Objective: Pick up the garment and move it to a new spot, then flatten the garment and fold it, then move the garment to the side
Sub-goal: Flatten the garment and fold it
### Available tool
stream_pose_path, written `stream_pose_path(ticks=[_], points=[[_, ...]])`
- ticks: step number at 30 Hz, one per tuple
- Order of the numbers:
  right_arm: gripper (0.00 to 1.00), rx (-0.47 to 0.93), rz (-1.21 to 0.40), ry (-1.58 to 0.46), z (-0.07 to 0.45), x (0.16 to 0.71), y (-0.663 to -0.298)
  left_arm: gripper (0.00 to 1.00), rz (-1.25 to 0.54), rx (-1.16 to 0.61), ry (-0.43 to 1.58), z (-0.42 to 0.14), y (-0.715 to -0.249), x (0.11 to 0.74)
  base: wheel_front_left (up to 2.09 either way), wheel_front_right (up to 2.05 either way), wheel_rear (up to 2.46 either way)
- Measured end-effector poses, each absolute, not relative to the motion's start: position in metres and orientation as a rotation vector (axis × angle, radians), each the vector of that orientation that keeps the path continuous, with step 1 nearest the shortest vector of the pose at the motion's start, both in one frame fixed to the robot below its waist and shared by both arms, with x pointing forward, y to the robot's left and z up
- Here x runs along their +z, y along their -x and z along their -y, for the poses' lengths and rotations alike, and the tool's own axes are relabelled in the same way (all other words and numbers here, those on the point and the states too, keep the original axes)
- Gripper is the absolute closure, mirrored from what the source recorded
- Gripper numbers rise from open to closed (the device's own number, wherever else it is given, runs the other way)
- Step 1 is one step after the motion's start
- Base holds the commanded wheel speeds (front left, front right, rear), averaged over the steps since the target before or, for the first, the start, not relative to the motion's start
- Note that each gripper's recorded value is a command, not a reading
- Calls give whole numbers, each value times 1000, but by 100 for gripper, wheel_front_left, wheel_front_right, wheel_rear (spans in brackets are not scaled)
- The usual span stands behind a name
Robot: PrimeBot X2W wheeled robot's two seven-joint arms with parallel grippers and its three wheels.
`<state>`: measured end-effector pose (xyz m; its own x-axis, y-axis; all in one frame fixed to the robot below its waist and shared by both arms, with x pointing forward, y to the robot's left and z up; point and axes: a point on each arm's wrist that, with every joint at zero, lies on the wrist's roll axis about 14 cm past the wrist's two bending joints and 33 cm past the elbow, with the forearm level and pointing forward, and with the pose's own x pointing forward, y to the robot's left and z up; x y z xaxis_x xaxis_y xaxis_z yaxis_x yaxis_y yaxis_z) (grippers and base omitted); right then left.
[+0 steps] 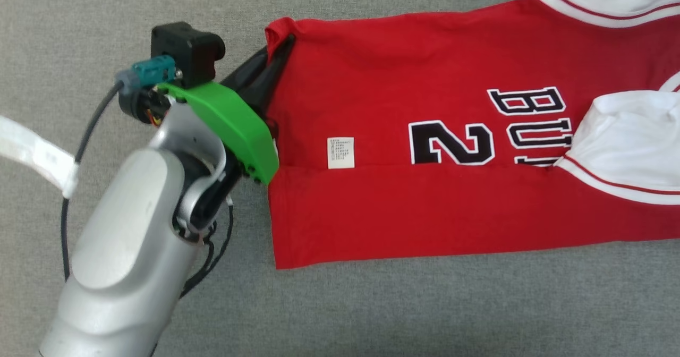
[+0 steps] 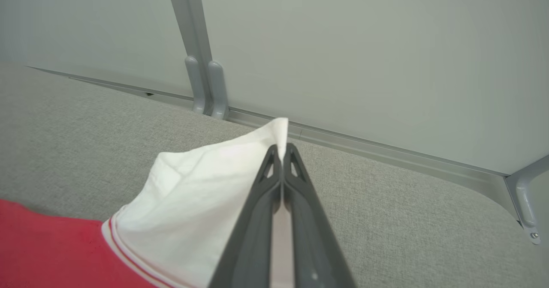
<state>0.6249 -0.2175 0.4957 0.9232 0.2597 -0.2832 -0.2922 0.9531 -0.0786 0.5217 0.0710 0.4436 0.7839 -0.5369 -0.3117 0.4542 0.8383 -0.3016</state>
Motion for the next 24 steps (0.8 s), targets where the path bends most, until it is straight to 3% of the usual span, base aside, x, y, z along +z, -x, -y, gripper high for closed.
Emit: stream_pose_path(ticks=[6, 13, 17, 24], points=[[100, 311, -265, 41, 228, 496, -554, 100, -373, -589, 288, -56, -470, 458, 0, 0, 0], [100, 249, -299, -99, 239, 478, -461, 100, -420, -566, 388, -51, -415, 453, 0, 0, 0], [100, 186, -308, -165, 246, 470, -429, 100, -407, -571, 389, -50, -410, 452, 0, 0, 0], [100, 143, -348, -177, 247, 455, -408, 100, -395, -606, 317, -47, -405, 441, 0, 0, 0]])
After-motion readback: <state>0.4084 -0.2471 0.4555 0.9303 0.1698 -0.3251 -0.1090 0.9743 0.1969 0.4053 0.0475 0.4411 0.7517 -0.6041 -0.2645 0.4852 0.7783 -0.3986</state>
